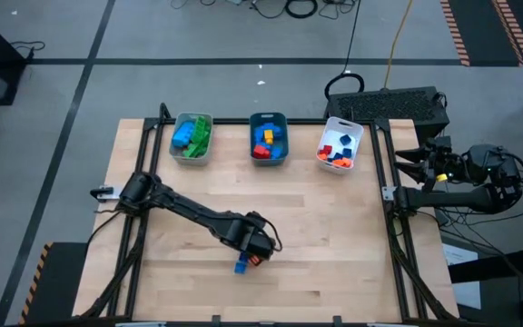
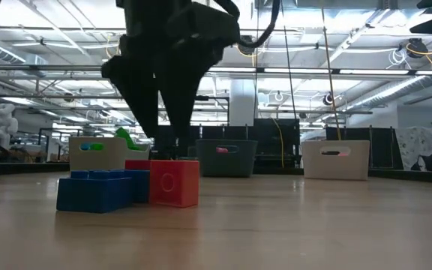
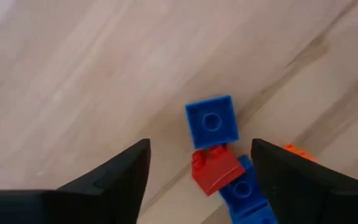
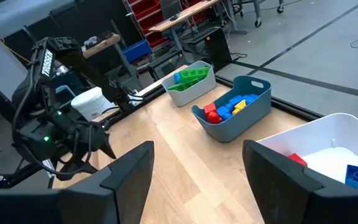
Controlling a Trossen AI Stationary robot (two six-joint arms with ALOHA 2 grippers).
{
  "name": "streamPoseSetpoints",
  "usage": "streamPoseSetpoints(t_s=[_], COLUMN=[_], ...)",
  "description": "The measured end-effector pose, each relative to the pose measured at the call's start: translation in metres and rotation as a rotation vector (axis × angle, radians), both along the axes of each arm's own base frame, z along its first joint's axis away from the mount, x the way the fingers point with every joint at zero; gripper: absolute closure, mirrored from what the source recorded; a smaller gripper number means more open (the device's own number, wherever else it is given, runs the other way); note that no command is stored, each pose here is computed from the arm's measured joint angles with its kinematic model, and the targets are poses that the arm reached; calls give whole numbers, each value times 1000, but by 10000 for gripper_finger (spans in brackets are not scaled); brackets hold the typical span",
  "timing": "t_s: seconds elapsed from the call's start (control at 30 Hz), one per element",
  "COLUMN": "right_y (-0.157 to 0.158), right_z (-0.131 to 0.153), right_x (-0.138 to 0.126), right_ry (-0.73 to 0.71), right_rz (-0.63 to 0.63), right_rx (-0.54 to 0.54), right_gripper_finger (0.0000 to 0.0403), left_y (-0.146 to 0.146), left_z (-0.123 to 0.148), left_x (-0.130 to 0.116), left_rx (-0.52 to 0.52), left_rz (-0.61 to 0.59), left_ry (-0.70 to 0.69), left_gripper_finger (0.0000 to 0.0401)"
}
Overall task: Sort blocks by size
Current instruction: Put the small blue 4 stud game piece into the white bin
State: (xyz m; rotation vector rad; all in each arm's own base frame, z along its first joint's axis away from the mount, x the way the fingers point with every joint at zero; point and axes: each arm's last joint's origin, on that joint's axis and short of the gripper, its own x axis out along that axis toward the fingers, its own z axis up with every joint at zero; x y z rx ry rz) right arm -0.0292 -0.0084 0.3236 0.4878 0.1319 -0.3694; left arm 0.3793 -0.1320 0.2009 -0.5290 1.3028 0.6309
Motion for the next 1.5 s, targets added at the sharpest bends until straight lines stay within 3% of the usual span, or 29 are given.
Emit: streamPoseSetpoints(t_s=[0.2, 0.77, 1.13, 1.27, 1.5], right_y=[0, 0, 0, 0, 0], right_z=[0, 0, 0, 0, 0], right_x=[0, 0, 0, 0, 0], right_ry=[-1, -4, -3, -3, -4], right_rz=[-1, -2, -2, -2, -2], right_rx=[3, 10, 10, 10, 10], right_gripper_finger=[165, 165, 165, 165, 165], left_y=[7, 15, 10, 9, 12], left_z=[-6, -13, -52, -57, -55], left_x=[7, 10, 19, 20, 21], left_rx=[-41, -65, -111, -138, -124], left_rz=[31, 56, 35, 23, 23], left_ry=[-52, -32, 48, 74, 60], left_gripper_finger=[90, 87, 91, 125, 264])
